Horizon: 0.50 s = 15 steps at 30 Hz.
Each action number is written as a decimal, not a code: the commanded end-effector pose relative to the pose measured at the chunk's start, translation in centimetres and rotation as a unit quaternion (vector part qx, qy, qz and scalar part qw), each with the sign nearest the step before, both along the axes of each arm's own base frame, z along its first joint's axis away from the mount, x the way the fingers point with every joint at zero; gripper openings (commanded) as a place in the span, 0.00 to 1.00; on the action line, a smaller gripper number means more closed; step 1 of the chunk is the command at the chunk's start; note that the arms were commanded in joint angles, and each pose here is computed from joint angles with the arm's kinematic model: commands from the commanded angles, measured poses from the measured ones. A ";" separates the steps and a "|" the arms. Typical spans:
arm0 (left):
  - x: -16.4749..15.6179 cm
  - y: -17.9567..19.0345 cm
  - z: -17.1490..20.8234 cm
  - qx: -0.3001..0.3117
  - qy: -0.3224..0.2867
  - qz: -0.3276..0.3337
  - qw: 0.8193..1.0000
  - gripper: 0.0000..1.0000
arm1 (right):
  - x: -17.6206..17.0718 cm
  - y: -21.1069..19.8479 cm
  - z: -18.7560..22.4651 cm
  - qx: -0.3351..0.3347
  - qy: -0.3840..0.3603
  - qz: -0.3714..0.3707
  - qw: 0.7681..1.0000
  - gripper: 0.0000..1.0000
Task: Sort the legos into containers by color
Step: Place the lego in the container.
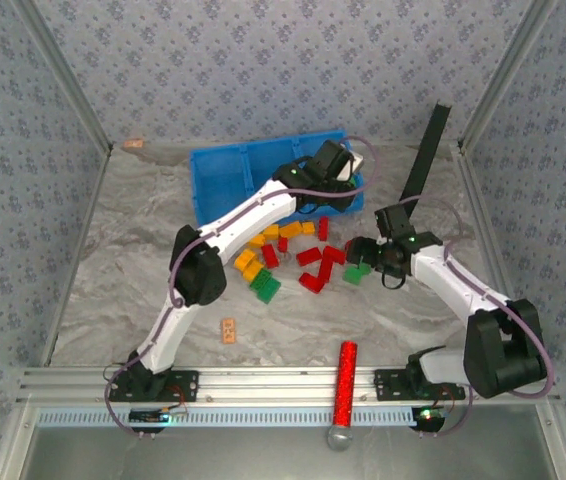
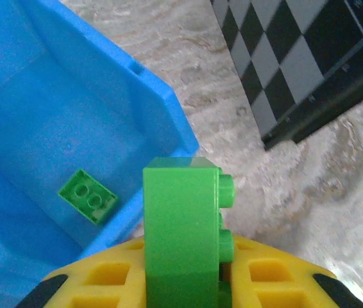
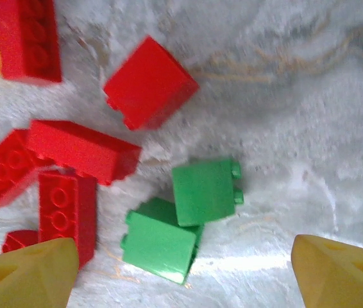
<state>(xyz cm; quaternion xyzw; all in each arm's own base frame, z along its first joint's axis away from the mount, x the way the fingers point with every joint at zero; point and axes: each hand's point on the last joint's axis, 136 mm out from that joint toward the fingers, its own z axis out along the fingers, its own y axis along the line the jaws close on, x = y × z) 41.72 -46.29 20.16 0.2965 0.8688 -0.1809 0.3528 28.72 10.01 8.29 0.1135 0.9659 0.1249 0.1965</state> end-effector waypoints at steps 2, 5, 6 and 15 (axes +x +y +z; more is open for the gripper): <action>3.3 0.7 0.1 0.004 -0.021 0.028 0.999 0.17 | -0.9 0.6 -0.4 0.025 0.003 -0.010 1.000 0.88; 5.4 0.9 -0.9 0.001 -0.026 0.048 0.999 0.17 | -1.2 1.0 -0.7 0.032 0.002 -0.007 0.999 0.88; 6.0 0.9 -1.3 -0.001 -0.029 0.053 0.998 0.17 | -1.2 1.2 -0.8 0.034 0.002 -0.006 0.999 0.89; 9.1 0.5 -4.7 -0.012 -0.038 0.076 0.996 0.17 | -1.3 2.0 -2.4 0.028 0.018 0.003 0.999 0.89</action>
